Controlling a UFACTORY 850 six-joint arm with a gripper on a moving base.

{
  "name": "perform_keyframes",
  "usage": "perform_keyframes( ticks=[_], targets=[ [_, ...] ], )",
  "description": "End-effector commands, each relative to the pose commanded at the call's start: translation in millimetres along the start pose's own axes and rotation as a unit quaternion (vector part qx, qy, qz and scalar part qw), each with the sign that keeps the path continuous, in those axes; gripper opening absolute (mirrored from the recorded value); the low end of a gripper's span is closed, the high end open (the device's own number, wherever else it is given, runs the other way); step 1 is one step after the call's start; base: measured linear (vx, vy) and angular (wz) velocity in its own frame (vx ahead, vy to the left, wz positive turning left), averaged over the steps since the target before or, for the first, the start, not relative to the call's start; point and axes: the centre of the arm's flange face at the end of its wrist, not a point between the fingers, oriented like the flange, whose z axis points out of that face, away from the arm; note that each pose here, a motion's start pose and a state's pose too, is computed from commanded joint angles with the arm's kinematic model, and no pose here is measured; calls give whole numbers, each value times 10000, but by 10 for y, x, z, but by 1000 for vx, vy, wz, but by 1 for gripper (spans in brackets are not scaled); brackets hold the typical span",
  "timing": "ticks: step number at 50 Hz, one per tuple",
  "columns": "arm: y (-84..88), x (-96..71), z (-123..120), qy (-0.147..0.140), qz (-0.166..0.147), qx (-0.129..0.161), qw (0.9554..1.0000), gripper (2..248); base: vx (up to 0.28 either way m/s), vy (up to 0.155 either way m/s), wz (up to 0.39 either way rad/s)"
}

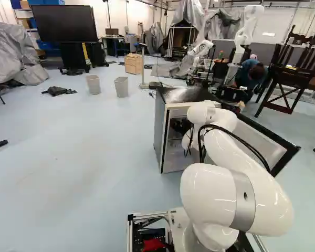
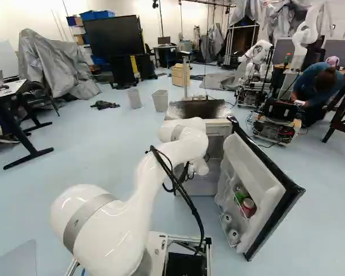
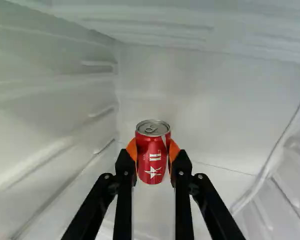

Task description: Grab a drink from the fridge

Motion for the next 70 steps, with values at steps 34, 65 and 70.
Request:
perform_keyframes(
  ticks=[34,65,70],
  targets=[
    [-180,150,-383,-397,326,23,9987,83,0,0,0],
    [-422,326,-939,-871,730,5,9935,26,0,0,0],
    [-456,351,-1032,-941,792,-6,9924,26,0,0,0]
  ],
)
